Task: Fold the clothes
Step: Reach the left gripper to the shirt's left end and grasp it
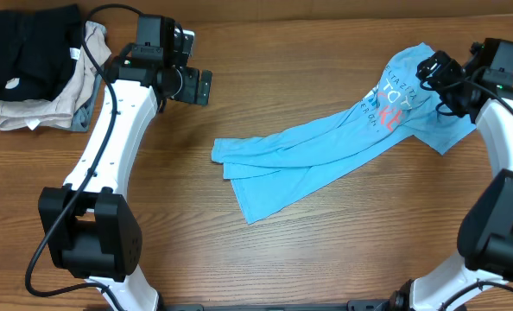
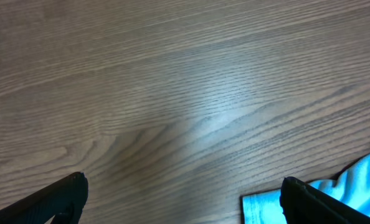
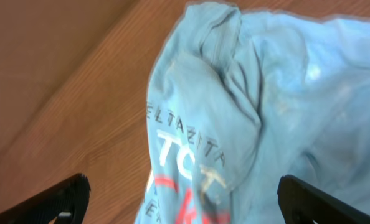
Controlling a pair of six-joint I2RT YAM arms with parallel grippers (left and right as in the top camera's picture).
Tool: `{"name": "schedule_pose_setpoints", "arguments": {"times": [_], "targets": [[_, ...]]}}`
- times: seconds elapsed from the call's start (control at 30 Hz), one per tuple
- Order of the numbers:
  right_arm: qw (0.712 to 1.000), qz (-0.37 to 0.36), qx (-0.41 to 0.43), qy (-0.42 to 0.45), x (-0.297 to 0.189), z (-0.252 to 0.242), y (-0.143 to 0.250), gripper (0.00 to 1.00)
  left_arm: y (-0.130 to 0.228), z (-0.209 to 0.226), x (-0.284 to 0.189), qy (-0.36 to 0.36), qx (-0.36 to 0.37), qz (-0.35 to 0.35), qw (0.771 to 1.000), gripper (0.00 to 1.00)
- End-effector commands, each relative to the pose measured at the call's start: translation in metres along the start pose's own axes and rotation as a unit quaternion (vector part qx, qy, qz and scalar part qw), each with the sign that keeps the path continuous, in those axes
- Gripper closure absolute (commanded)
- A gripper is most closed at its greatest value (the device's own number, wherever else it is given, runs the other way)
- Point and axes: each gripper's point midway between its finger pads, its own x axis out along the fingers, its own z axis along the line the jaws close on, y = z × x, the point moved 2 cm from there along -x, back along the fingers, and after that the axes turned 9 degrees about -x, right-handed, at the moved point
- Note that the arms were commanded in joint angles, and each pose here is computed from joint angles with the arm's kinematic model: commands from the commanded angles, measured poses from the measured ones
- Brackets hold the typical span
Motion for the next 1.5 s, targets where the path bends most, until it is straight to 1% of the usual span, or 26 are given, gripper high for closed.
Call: {"name": "schedule_pose_setpoints", "arguments": {"times": [0.0, 0.1, 0.23, 0.27, 0.37, 0.43, 0.47, 0.5, 0.57, 0.63, 0.7, 0.77, 0.87, 0.97, 1.0, 1.03, 1.1, 1.2, 1.27, 1.33, 1.47], "targets": [[0.999, -0.039, -0.006, -0.021, -0.059, 0.021, -0.028, 0.00, 0.002, -0.003, 0.000, 0.012, 0.006, 0.011, 1.000, 0.00], [1.000, -0.008, 0.005, 0.001, -0.070, 0.015, -0.012, 0.00, 0.014, -0.015, -0.001, 0.043, 0.008, 0.038, 0.998, 0.01], [0.998, 0.048, 0.022, 0.031, -0.067, 0.002, 0.016, 0.00, 0.030, -0.029, -0.003, 0.065, 0.014, 0.071, 0.995, 0.03], [0.997, 0.067, 0.027, 0.037, -0.065, -0.002, 0.027, 0.00, 0.037, -0.034, -0.003, 0.066, 0.019, 0.086, 0.994, 0.05], [0.995, 0.088, 0.030, 0.042, -0.064, -0.004, 0.038, 0.00, 0.052, -0.044, -0.003, 0.069, 0.029, 0.112, 0.991, 0.09], [0.993, 0.101, 0.030, 0.045, -0.065, -0.005, 0.043, 0.00, 0.063, -0.050, 0.001, 0.073, 0.035, 0.126, 0.989, 0.17], [0.993, 0.107, 0.032, 0.047, -0.065, -0.005, 0.046, 0.00, 0.070, -0.054, 0.004, 0.076, 0.038, 0.135, 0.987, 0.22], [0.992, 0.113, 0.034, 0.049, -0.066, -0.006, 0.049, 0.00, 0.078, -0.057, 0.007, 0.080, 0.041, 0.145, 0.985, 0.33], [0.990, 0.123, 0.037, 0.052, -0.067, -0.007, 0.054, 0.00, 0.096, -0.062, 0.013, 0.083, 0.047, 0.168, 0.981, 0.46], [0.990, 0.129, 0.033, 0.052, -0.068, -0.007, 0.056, 0.00, 0.117, -0.067, 0.020, 0.085, 0.055, 0.192, 0.976, 0.56], [0.989, 0.134, 0.024, 0.050, -0.068, -0.007, 0.058, 0.00, 0.133, -0.072, 0.025, 0.085, 0.062, 0.210, 0.972, 0.63], [0.989, 0.137, 0.017, 0.049, -0.068, -0.007, 0.059, 0.00, 0.147, -0.077, 0.027, 0.086, 0.072, 0.225, 0.968, 0.64], [0.989, 0.139, 0.010, 0.047, -0.068, -0.004, 0.061, 0.00, 0.160, -0.089, 0.029, 0.088, 0.091, 0.235, 0.964, 0.59], [0.989, 0.141, 0.005, 0.046, -0.067, 0.000, 0.062, 0.00, 0.172, -0.100, 0.032, 0.089, 0.107, 0.239, 0.961, 0.47], [0.989, 0.141, 0.002, 0.046, -0.067, 0.000, 0.063, 0.00, 0.175, -0.099, 0.034, 0.080, 0.100, 0.239, 0.963, 0.43], [0.989, 0.142, -0.003, 0.044, -0.066, 0.001, 0.063, 0.00, 0.177, -0.099, 0.036, 0.070, 0.086, 0.240, 0.964, 0.42], [0.989, 0.143, -0.011, 0.042, -0.066, 0.004, 0.064, 0.00, 0.182, -0.094, 0.038, 0.048, 0.041, 0.247, 0.967, 0.42], [0.989, 0.143, -0.012, 0.042, -0.066, 0.005, 0.064, 0.00, 0.191, -0.092, 0.042, 0.034, -0.006, 0.254, 0.967, 0.44], [0.989, 0.143, -0.012, 0.042, -0.066, 0.005, 0.064, 0.00, 0.194, -0.091, 0.046, 0.031, -0.023, 0.252, 0.967, 0.49], [0.989, 0.143, -0.012, 0.042, -0.066, 0.005, 0.064, 0.00, 0.196, -0.091, 0.050, 0.030, -0.033, 0.248, 0.968, 0.50], [0.989, 0.144, -0.013, 0.042, -0.066, 0.005, 0.064, 0.00, 0.198, -0.091, 0.052, 0.027, -0.046, 0.246, 0.968, 0.56]]}}
